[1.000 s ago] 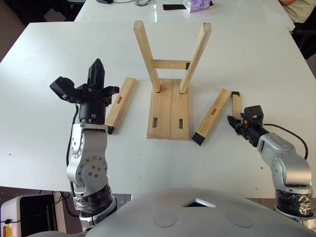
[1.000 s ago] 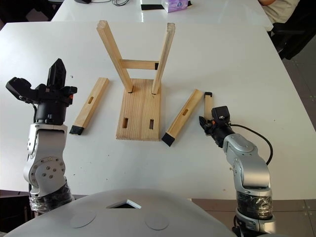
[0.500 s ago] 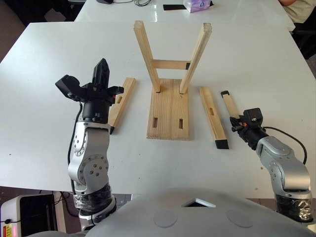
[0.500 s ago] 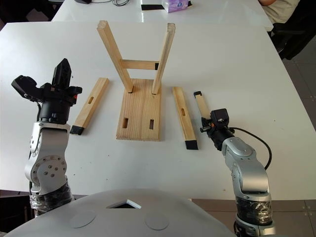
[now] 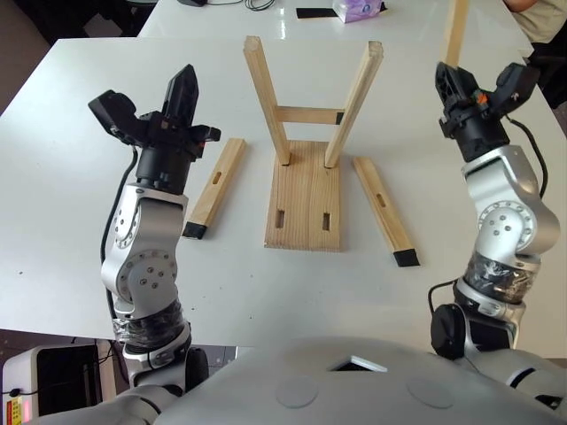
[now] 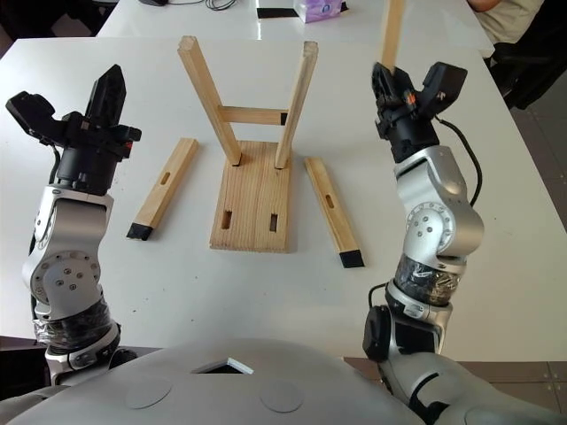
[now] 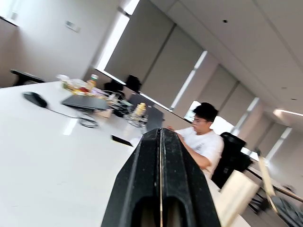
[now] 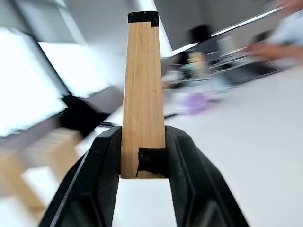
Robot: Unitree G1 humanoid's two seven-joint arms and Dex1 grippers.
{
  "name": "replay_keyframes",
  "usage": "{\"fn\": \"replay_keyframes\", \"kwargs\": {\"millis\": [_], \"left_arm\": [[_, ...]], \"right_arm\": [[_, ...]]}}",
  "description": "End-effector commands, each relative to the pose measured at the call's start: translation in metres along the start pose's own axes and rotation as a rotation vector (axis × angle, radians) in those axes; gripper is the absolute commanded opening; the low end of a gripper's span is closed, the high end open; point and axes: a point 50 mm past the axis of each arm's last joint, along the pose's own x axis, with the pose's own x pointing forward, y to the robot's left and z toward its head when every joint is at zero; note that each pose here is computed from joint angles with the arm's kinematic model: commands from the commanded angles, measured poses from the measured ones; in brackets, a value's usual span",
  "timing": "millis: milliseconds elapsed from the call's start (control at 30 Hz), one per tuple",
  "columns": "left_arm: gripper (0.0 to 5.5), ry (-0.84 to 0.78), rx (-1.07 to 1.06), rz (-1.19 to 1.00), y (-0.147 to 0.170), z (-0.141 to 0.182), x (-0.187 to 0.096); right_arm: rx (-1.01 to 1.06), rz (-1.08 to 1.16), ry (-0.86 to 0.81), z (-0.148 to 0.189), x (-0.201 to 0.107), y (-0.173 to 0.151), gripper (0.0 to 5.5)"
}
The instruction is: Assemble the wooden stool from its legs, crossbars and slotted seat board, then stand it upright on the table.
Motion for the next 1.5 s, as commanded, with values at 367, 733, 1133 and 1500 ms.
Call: {"fn": "replay_keyframes", "kwargs": {"millis": [367, 733, 1133, 1500], "left_arm": [[1.67, 0.172, -0.162, -0.536, -0.05, 0.023, 0.017], [2.75, 0.317, -0.253, -0.779, -0.062, 0.03, 0.018], [2.75, 0.341, -0.253, -0.886, -0.071, 0.026, 0.015], [2.75, 0.42, -0.136, -0.914, -0.065, 0.019, 0.014]], "right_arm": [[0.122, 0.929, 0.265, 0.01, -0.012, 0.081, 1.31], [0.11, 1.112, 0.392, 0.028, -0.014, 0.071, 1.31], [0.157, 1.199, 0.494, 0.009, -0.01, 0.077, 1.31], [0.018, 1.194, 0.63, 0.002, -0.015, 0.064, 1.31]]}}
